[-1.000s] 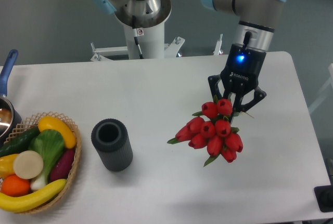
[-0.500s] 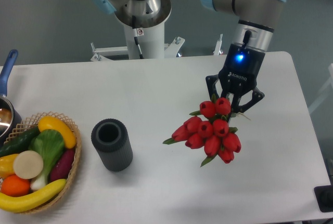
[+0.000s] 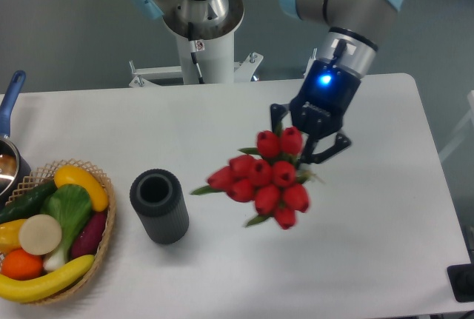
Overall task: Insert the flowers into the vase
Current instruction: 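Carry the red tulip bunch in the gripper over the black vase, then lower the tulip stems down into the black vase opening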
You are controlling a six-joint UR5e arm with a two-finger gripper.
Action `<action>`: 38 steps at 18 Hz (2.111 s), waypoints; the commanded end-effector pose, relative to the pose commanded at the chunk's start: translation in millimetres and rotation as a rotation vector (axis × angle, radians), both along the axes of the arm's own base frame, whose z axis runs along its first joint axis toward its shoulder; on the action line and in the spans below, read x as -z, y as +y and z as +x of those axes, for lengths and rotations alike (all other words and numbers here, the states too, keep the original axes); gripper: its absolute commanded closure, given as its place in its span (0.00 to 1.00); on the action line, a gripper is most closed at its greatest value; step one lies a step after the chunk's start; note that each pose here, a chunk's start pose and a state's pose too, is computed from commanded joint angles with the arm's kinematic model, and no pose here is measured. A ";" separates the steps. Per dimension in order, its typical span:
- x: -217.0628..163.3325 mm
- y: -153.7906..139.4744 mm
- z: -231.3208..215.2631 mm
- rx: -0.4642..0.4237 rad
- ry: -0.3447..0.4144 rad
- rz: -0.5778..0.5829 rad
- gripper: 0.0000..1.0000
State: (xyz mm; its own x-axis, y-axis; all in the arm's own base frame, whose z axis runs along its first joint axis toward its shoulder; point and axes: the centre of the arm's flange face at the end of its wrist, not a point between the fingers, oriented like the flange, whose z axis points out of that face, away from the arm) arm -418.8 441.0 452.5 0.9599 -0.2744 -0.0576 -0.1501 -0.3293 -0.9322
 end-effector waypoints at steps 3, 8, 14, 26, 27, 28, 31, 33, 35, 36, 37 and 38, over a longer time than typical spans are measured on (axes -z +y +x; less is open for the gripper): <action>-1.2 14.6 27.8 0.084 -0.056 0.085 0.73; -2.3 39.2 80.9 0.202 -0.112 0.147 0.73; -20.2 43.8 120.1 0.268 -0.117 0.190 0.73; 6.9 50.9 118.3 0.271 -0.161 0.164 0.73; 10.7 53.2 120.6 0.276 -0.169 0.160 0.73; 12.2 53.9 122.5 0.279 -0.172 0.158 0.73; 17.2 55.4 120.4 0.277 -0.178 0.153 0.73; 21.1 56.6 120.0 0.278 -0.185 0.150 0.73; 30.4 57.6 118.6 0.275 -0.200 0.140 0.73; 33.8 58.2 117.7 0.274 -0.205 0.136 0.73; 40.5 59.6 115.6 0.272 -0.214 0.128 0.73; 46.0 60.4 114.5 0.271 -0.220 0.123 0.73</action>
State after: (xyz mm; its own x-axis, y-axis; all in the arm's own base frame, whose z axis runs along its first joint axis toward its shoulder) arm -304.3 501.4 406.6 0.8465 -0.5239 0.0941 -0.0076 -0.1887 -0.9820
